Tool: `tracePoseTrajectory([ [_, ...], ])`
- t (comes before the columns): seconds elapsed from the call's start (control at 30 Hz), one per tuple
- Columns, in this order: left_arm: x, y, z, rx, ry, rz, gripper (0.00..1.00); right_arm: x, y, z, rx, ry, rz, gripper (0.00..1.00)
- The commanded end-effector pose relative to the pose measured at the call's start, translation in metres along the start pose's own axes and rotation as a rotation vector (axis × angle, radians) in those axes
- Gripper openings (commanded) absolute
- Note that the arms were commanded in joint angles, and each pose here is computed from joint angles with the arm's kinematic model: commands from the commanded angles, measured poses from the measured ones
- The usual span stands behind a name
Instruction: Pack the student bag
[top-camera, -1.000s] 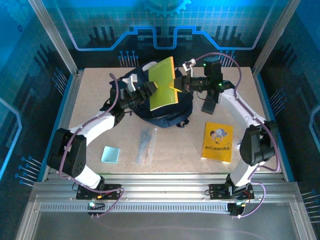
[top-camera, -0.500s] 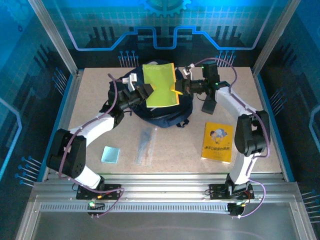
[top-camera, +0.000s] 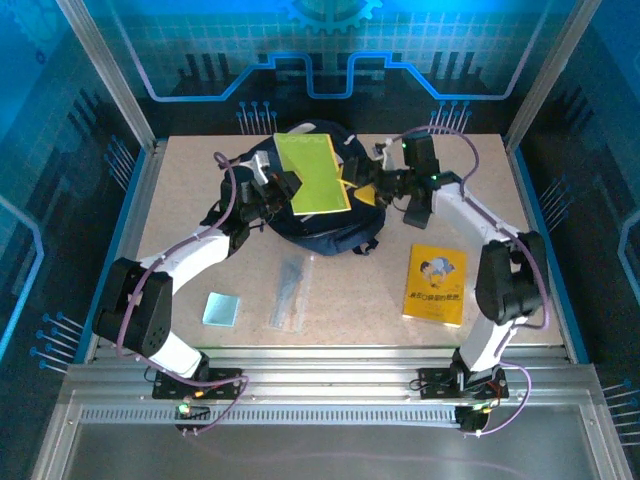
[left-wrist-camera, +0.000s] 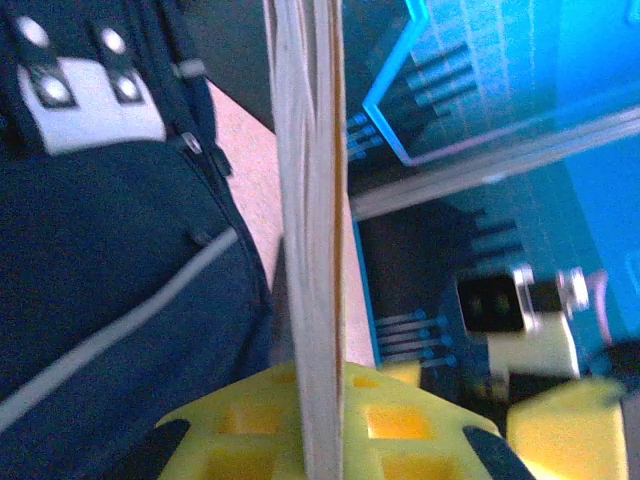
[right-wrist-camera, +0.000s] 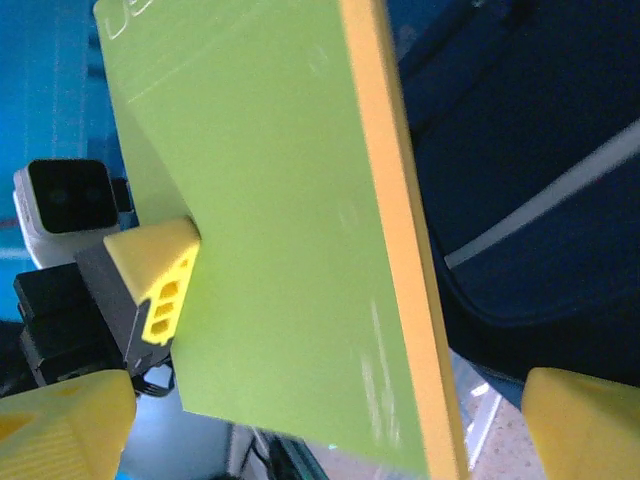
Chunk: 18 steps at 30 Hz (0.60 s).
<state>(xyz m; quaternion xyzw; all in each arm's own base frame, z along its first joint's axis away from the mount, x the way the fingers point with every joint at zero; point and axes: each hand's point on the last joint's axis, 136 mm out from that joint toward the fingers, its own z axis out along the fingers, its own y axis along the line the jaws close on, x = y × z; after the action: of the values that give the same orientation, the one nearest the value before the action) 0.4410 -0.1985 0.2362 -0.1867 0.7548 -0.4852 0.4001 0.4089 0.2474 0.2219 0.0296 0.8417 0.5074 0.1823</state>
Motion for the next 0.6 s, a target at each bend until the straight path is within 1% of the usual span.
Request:
tracePoseTrajectory([
  [0.0, -0.026, -0.007, -0.005, -0.009, -0.161, 0.012, 0.0, -0.003, 0.009, -0.003, -0.003, -0.135, 0.06, 1.0],
  [0.03, -0.027, -0.008, -0.004, -0.007, -0.174, 0.007, 0.0, 0.002, 0.006, 0.0, -0.009, -0.14, 0.081, 1.0],
  [0.17, -0.025, -0.015, 0.003, 0.013, -0.198, -0.006, 0.0, 0.019, 0.017, 0.022, -0.092, -0.151, 0.126, 1.0],
  [0.23, -0.022, -0.018, 0.004, 0.023, -0.206, -0.015, 0.0, 0.02, 0.026, 0.033, -0.147, -0.159, 0.135, 1.0],
  [0.3, -0.018, -0.021, 0.004, 0.031, -0.213, -0.018, 0.0, 0.017, 0.032, 0.037, -0.204, -0.2, 0.154, 1.0],
  [0.43, -0.01, -0.022, 0.004, 0.035, -0.223, -0.03, 0.0, 0.012, 0.041, 0.046, -0.27, -0.24, 0.18, 0.96],
  [0.47, -0.008, -0.023, 0.004, 0.038, -0.225, -0.037, 0.0, 0.012, 0.041, 0.049, -0.28, -0.246, 0.193, 0.93],
  [0.5, -0.006, -0.023, 0.004, 0.042, -0.225, -0.043, 0.0, 0.011, 0.042, 0.05, -0.297, -0.256, 0.203, 0.87],
  [0.53, -0.005, -0.021, 0.004, 0.041, -0.227, -0.048, 0.0, 0.009, 0.042, 0.05, -0.311, -0.266, 0.214, 0.79],
  [0.57, -0.003, -0.02, 0.005, 0.037, -0.224, -0.051, 0.0, 0.008, 0.042, 0.049, -0.324, -0.278, 0.227, 0.65],
])
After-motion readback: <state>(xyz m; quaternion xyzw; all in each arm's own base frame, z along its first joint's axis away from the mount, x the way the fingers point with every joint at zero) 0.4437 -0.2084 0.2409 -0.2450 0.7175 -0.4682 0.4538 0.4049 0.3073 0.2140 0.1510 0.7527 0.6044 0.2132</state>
